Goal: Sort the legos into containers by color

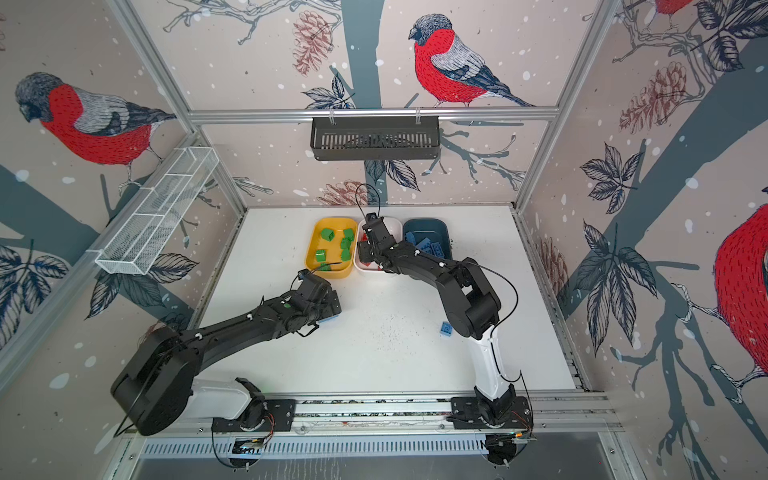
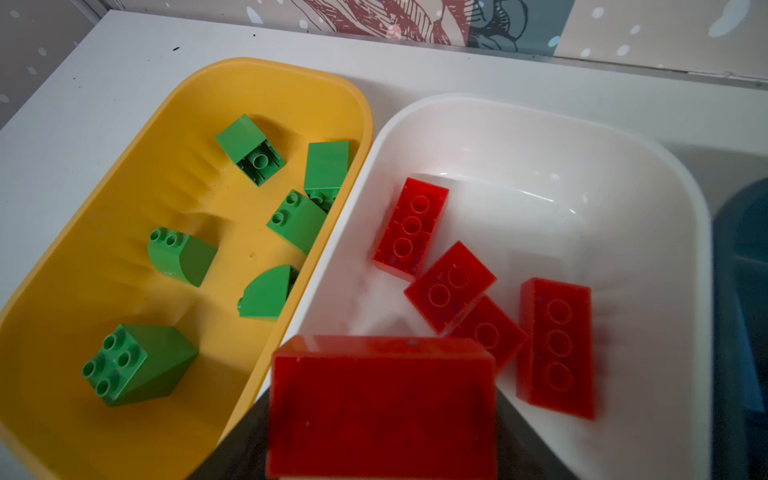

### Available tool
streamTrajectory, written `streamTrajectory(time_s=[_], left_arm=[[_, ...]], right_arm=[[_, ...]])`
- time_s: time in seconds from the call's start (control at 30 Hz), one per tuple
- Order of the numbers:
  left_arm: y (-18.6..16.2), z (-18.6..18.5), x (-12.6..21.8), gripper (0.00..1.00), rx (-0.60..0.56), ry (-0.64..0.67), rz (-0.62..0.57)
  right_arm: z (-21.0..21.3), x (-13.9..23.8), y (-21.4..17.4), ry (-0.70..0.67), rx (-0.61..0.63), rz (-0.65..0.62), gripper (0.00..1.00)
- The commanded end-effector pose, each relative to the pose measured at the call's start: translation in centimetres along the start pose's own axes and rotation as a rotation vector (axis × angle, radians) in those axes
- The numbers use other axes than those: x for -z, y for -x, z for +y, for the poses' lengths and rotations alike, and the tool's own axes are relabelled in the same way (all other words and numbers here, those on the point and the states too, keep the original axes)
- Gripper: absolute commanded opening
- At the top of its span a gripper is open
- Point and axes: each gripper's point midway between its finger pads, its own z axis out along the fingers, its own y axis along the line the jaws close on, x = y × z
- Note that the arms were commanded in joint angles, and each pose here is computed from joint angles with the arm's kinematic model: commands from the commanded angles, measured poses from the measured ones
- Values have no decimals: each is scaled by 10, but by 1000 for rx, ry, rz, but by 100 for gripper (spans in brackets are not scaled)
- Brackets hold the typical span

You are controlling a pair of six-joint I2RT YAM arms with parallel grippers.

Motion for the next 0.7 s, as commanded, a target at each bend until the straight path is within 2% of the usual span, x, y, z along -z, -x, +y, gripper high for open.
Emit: streamTrajectory(time_s=[0.0, 0.23, 0.43, 0.47, 0.67], left_arm=[[-2, 7, 0, 97, 10, 49, -2], [-11, 10, -4, 97, 1, 61, 22], [-19, 7, -8, 97, -22, 67, 45], [-21, 7, -9, 97, -24, 69, 49], [-23, 10, -16, 97, -22, 121, 61]], right_arm=[[16, 2, 6, 70, 6, 11, 82], [25, 50, 30, 137, -33, -115, 90], [17, 98, 21, 137, -32, -160, 94], [17, 106, 19, 135, -31, -169, 100], [2, 148, 7, 80, -63, -238, 100]])
